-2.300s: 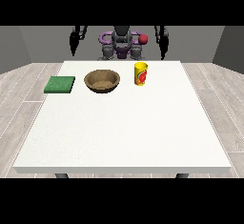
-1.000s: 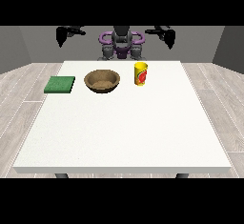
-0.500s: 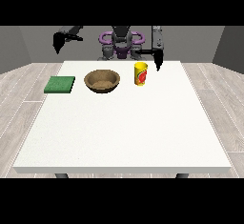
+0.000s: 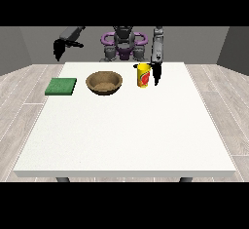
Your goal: Pick the cup and pour the ball into the bowl, then pick the bowl and place it on the pad
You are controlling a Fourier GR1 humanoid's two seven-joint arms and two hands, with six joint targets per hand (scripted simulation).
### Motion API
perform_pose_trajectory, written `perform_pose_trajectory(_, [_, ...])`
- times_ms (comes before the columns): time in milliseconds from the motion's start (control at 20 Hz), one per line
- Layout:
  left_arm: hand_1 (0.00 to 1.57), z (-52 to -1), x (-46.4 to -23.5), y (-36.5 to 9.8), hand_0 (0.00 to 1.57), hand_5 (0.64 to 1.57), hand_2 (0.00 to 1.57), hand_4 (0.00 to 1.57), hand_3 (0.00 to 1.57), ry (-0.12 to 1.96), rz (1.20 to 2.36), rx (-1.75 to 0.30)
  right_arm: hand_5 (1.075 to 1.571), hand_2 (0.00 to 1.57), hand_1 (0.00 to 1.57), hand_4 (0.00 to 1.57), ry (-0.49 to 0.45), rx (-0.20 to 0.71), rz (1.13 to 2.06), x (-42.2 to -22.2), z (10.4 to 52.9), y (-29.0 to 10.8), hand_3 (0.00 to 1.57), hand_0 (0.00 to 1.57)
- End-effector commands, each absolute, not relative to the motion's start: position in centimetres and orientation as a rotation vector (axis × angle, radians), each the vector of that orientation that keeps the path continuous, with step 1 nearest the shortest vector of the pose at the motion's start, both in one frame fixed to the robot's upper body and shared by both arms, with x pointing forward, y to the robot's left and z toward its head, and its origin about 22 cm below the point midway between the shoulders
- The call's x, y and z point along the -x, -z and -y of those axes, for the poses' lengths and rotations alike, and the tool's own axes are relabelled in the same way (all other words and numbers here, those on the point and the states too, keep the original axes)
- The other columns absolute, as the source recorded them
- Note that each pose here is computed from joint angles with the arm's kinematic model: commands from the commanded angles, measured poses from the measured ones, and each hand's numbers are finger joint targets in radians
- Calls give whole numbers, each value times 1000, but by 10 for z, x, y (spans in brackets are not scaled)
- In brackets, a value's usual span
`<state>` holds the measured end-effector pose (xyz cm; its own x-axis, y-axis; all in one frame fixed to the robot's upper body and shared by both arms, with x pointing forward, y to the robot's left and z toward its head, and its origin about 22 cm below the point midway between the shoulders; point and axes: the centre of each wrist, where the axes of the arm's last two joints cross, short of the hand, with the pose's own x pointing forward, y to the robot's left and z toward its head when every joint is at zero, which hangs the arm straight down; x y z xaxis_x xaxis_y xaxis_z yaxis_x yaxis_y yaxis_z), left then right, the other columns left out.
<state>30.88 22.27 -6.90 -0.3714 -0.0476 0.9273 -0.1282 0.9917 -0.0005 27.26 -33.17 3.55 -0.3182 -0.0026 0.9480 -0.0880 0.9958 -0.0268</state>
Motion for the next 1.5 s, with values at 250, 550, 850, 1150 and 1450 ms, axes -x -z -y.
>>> perform_pose_trajectory(250, [0,-209,-319,95,0,1523,0,0,0,-107,1952,-162,1571,0,0,0,-93,-72,1883,-276,331,-27,0,0])
perform_pose_trajectory(550, [1018,-201,-333,82,1018,776,1101,1467,888,33,2023,-325,1570,0,0,0,-143,-80,1966,-291,343,-53,0,0])
perform_pose_trajectory(850, [1323,-206,-301,111,1323,1250,1571,1477,1571,102,1981,-531,1570,0,0,0,-159,-84,1965,-296,358,-82,0,0])
perform_pose_trajectory(1150, [1341,-224,-324,80,1341,1304,1571,1532,1571,306,1846,-540,1570,0,0,0,-50,-8,1772,-277,382,-32,0,0])
perform_pose_trajectory(1450, [1450,-306,-369,9,1450,1291,1571,1571,1571,547,1683,-874,1569,0,0,0,-54,-32,1678,-276,376,-22,0,0])
